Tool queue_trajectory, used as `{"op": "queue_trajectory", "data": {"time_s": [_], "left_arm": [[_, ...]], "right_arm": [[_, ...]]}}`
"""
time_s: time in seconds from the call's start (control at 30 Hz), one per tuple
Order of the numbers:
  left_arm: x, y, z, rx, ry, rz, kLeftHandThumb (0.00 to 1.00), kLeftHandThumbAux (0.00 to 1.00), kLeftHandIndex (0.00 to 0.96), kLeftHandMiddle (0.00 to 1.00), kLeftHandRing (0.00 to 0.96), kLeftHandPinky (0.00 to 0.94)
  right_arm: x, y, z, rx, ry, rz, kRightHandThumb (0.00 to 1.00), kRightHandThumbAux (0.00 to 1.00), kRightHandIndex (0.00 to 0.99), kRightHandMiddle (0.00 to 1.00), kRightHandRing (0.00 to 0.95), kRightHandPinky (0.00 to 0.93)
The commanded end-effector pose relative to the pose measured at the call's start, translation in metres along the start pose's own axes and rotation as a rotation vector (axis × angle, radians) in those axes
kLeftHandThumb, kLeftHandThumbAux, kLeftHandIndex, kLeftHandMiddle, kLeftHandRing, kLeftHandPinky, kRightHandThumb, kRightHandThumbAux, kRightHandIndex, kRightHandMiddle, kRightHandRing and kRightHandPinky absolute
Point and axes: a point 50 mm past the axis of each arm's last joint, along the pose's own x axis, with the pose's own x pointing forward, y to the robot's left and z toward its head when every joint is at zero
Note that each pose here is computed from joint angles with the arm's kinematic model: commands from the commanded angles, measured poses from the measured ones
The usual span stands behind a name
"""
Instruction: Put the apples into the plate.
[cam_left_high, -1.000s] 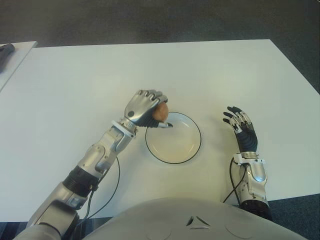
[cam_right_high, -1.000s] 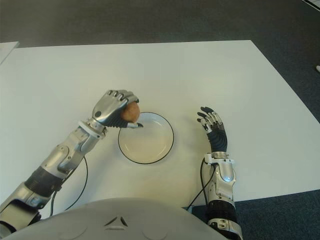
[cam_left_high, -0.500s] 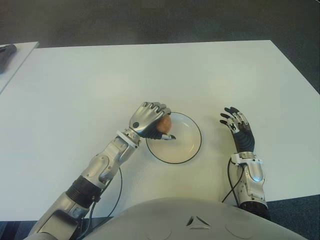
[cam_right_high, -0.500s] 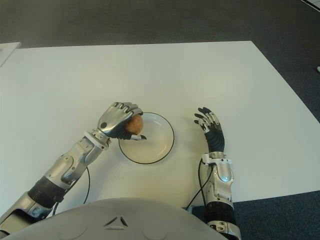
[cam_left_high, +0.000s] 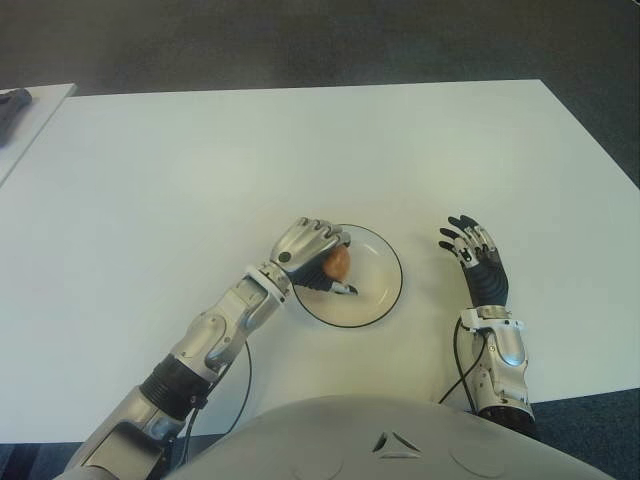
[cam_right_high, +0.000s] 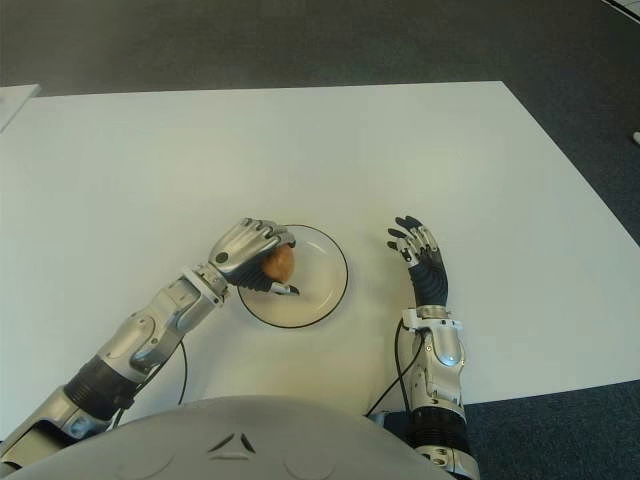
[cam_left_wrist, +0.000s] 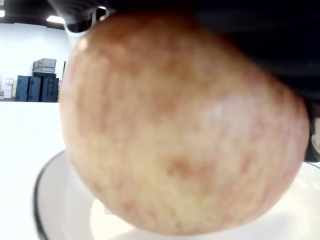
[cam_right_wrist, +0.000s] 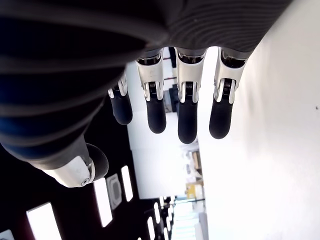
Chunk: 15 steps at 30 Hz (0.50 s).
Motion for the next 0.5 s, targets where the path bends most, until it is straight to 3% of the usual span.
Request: {"op": "queue_trajectory", "data": {"time_s": [0.03, 0.5], "left_arm": [[0.0017, -0.0091, 0.0023, -0.018, -0.009, -0.015, 0.950, 0.650, 0.385, 0.505, 0.526, 0.780], [0.0078, -0.0176, 0.0070, -0.022, -0.025, -0.070, 0.950, 0.649, 0.386, 0.510, 0.526, 0.783]], "right_arm": [[-0.0051, 0.0023, -0.0076, 0.018, 0.048, -0.005, 0.407, 0.573, 0.158, 0.218, 0.247, 0.288], [-0.0062, 0.0021, -0.0084, 0.034, 0.039, 0.000, 0.408, 0.578, 0.165, 0.215, 0.242, 0.278]]}}
